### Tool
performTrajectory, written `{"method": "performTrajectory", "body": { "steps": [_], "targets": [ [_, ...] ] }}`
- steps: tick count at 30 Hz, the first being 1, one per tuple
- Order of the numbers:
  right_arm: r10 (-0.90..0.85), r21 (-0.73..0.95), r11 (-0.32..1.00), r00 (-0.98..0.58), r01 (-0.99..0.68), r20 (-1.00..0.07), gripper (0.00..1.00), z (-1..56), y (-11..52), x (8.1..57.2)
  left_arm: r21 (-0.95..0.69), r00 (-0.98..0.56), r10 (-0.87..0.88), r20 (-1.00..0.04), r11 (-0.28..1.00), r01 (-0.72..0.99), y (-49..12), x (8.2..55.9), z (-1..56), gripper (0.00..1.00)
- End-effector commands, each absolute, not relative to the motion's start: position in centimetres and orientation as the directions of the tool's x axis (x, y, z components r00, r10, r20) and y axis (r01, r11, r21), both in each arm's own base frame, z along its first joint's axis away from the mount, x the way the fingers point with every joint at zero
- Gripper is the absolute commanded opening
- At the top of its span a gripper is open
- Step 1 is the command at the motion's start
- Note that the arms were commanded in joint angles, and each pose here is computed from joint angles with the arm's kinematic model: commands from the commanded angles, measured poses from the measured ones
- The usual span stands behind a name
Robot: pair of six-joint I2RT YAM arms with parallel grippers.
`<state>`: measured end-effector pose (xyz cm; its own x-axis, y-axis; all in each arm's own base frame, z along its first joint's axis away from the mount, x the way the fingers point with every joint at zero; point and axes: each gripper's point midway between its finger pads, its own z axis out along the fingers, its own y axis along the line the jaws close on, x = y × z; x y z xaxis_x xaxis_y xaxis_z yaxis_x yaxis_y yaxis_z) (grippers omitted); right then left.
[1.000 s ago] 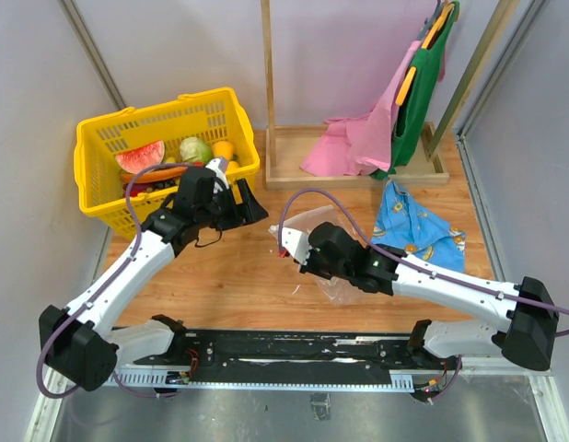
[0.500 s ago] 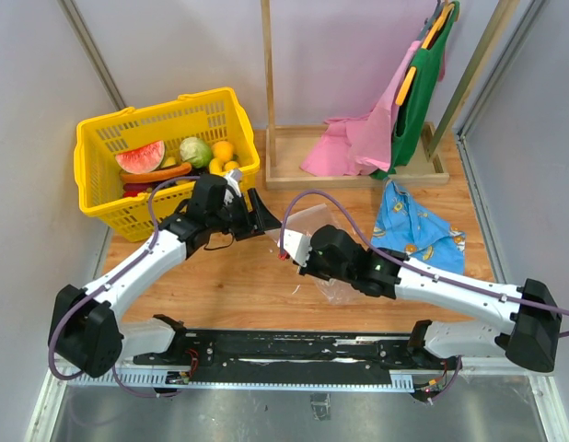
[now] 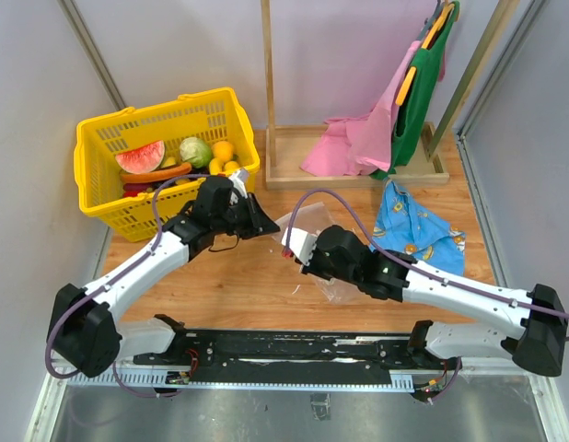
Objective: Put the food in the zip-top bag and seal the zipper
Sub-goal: Pick up the zipper food storage bag at the center of the board.
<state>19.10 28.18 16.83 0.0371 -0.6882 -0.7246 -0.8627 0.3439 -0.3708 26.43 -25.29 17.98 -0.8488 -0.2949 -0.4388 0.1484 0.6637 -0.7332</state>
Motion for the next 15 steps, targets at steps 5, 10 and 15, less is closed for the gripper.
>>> {"method": "performTrajectory", "body": {
  "steps": [5, 10, 15],
  "targets": [
    [-0.588, -0.343, 0.515, -0.032, -0.785, -0.809, 0.38, 21.2, 26.5, 19.8, -0.606, -0.666, -0.248, -0.704, 0.699, 0.381, -25.7, 27.3, 25.6, 0.00],
    [-0.526, -0.281, 0.569, -0.080, -0.773, -0.847, 0.61, 24.0, 26.1, 20.1, -0.531, -0.563, -0.223, -0.796, 0.703, 0.473, -25.7, 27.4, 29.5, 0.00],
    [-0.408, -0.172, 0.691, -0.182, -0.702, -0.895, 0.71, 27.5, 25.0, 21.7, -0.386, -0.453, -0.126, -0.882, 0.745, 0.544, -25.7, 27.5, 31.8, 0.00]
  ]
}}
